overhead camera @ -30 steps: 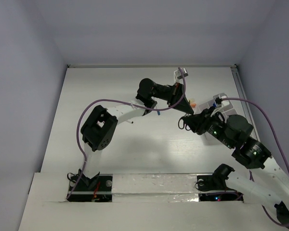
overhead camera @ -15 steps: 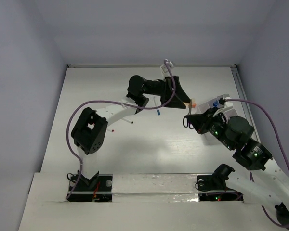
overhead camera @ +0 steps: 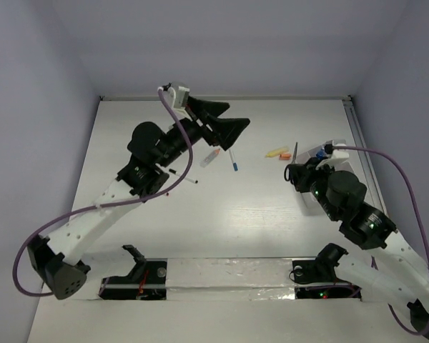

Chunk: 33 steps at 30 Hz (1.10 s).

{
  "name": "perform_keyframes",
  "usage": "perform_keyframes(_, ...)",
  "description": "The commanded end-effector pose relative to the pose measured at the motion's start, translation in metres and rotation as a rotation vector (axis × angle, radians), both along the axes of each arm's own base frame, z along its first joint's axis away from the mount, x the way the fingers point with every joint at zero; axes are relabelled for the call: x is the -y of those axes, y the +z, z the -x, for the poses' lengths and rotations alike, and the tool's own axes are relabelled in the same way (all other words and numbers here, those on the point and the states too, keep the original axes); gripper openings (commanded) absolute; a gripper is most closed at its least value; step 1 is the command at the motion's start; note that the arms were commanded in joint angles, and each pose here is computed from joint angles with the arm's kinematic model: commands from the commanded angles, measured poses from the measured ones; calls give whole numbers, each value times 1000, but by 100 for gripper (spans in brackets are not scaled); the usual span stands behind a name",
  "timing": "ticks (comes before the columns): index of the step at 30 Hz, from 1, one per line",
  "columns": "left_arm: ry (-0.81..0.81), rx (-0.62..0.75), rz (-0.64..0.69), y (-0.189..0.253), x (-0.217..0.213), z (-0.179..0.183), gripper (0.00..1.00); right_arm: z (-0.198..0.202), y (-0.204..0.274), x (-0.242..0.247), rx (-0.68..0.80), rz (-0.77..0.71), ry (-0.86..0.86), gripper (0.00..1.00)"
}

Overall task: Sort the stationery into containers
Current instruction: Place the scissors in the storage box.

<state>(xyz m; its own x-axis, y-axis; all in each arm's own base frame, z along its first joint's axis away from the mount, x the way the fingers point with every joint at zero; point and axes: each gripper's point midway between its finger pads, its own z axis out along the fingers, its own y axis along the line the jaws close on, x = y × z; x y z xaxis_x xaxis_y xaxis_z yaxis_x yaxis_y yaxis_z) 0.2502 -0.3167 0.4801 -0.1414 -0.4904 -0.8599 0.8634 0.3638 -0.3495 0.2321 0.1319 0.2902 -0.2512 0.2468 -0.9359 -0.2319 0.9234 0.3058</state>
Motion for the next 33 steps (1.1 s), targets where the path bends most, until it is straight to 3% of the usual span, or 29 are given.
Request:
perform_keyframes(1,222,-198,-125,-68,-24,-17,99,-18,-1,18,11,66,-135,0)
perform_keyframes(7,211,-298,-345,-122,-32,35,99,-65,-35,20,-80,104,-211,0)
perform_keyframes(15,194,-229,-498,-139,-83,76,99,-95,-14,114,8,178,-504,0)
perform_keyframes(23,232,-103,-468,-155,-106,83,99,-91,-39,189,-66,328,-713,0)
perform_keyframes(27,147,-104,-452,-165,-100,96,99,-80,-18,202,-49,332,-655,0)
perform_keyframes(31,148,-94,-422,-158,-108,101,99,-67,-14,224,-84,504,-645,0)
perform_keyframes(33,150,-84,-403,-154,-112,105,99,-67,-22,227,-98,502,-596,0)
